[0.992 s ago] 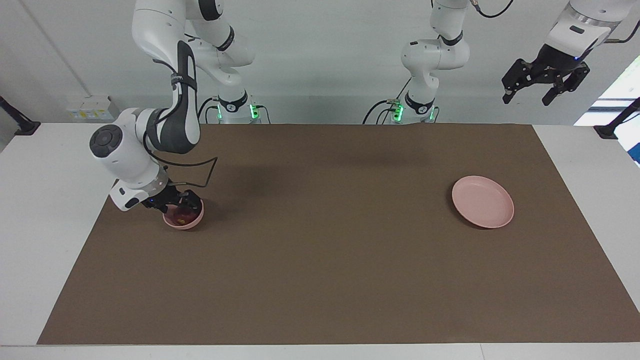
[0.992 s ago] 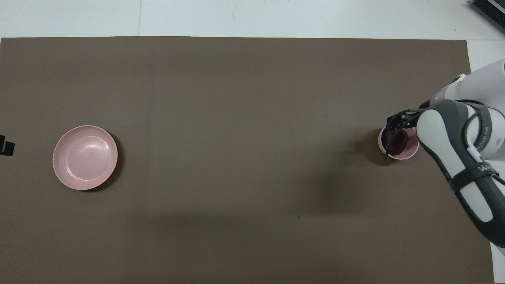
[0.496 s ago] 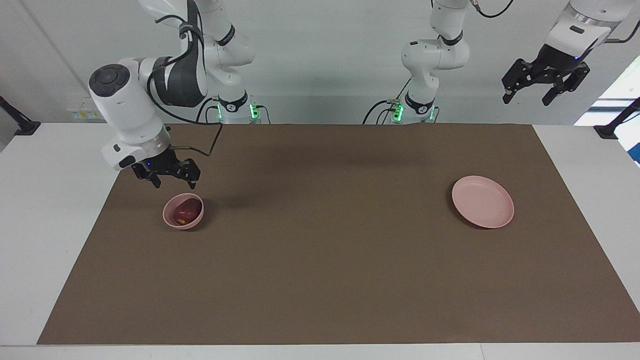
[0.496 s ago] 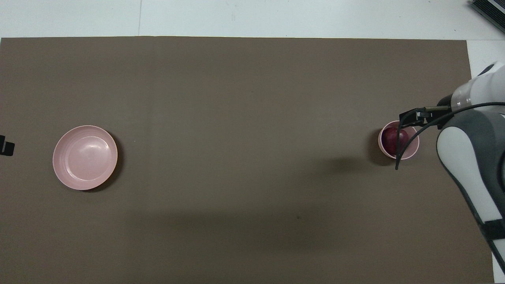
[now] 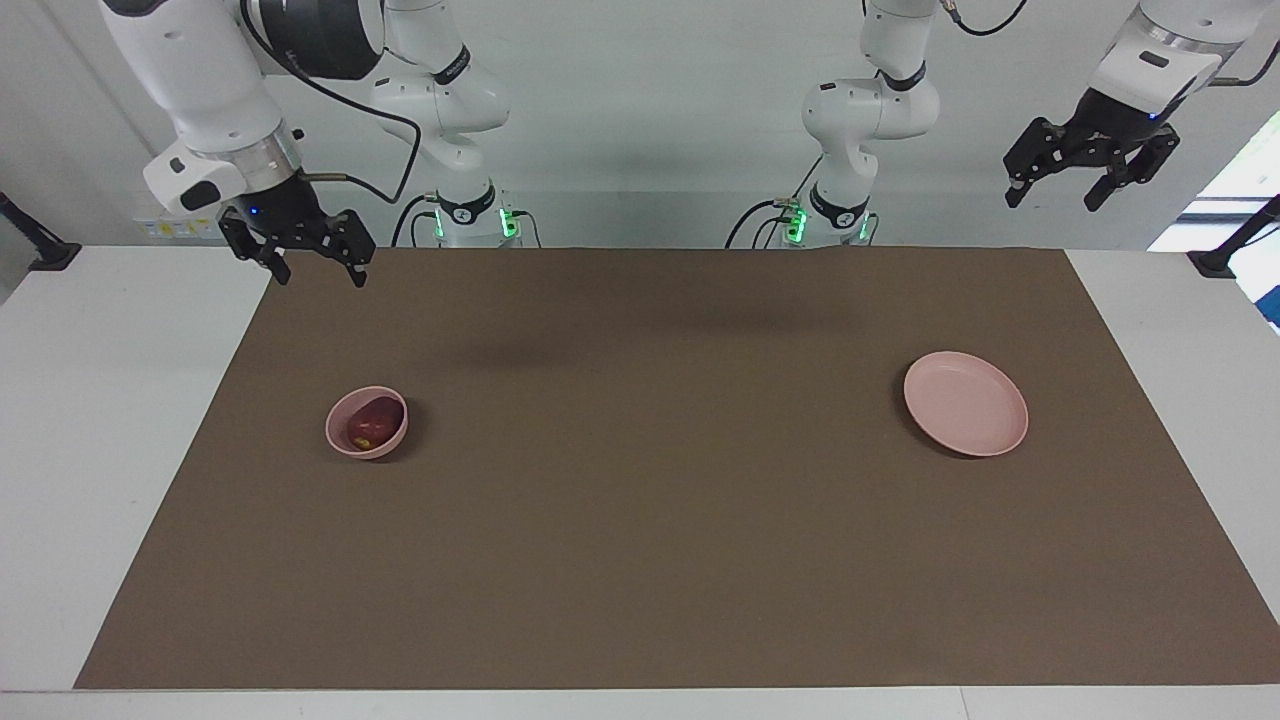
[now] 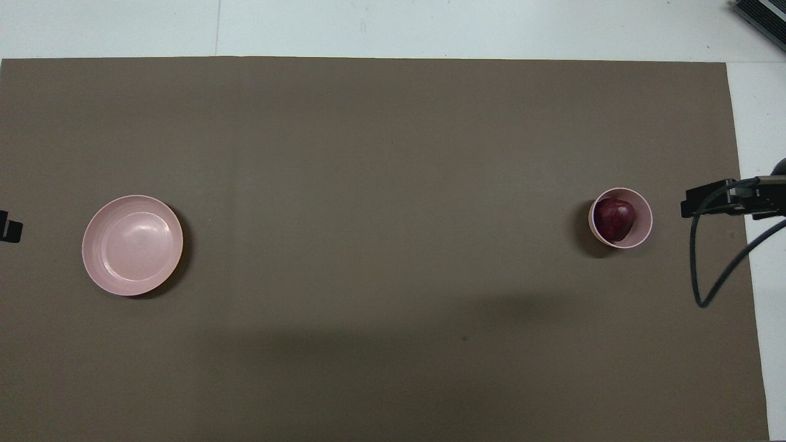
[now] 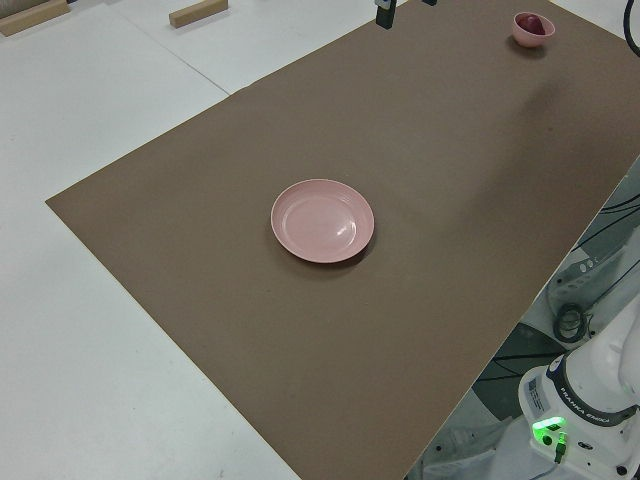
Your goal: Move apple from plate to bowl
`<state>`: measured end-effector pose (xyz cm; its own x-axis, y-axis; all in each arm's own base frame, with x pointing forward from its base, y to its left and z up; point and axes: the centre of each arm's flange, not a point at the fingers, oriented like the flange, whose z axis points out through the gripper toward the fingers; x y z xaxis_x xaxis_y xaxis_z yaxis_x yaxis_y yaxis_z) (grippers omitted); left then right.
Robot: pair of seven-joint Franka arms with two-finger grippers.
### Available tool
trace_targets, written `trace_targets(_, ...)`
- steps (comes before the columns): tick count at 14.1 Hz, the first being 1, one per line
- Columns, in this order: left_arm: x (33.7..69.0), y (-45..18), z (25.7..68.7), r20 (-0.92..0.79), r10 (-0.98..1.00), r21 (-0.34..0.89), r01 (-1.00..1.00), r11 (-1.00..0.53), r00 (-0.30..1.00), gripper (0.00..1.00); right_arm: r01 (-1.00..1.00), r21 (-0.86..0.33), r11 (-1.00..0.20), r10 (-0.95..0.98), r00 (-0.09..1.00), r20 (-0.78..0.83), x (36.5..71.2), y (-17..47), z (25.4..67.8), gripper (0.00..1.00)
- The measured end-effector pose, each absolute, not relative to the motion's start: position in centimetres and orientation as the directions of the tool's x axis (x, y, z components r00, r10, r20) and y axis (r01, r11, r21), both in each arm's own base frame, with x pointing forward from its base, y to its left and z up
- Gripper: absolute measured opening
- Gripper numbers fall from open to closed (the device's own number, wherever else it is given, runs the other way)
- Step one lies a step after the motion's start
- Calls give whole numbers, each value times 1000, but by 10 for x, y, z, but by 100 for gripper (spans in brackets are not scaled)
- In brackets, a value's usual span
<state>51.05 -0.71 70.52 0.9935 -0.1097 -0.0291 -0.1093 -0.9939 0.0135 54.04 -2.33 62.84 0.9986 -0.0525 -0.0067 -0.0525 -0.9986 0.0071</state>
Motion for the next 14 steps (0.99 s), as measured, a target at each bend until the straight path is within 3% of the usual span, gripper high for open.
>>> trace_targets(5,511,-7,705,-29,-110,14,-109,-994,994,100,-40,1,-999,-40,999,10,517,-17,671,100)
trace_targets(14,510,-7,705,-30,-110,14,-109,-994,994,100,-33,-5,-999,-33,999,-29,505,-38,662,100)
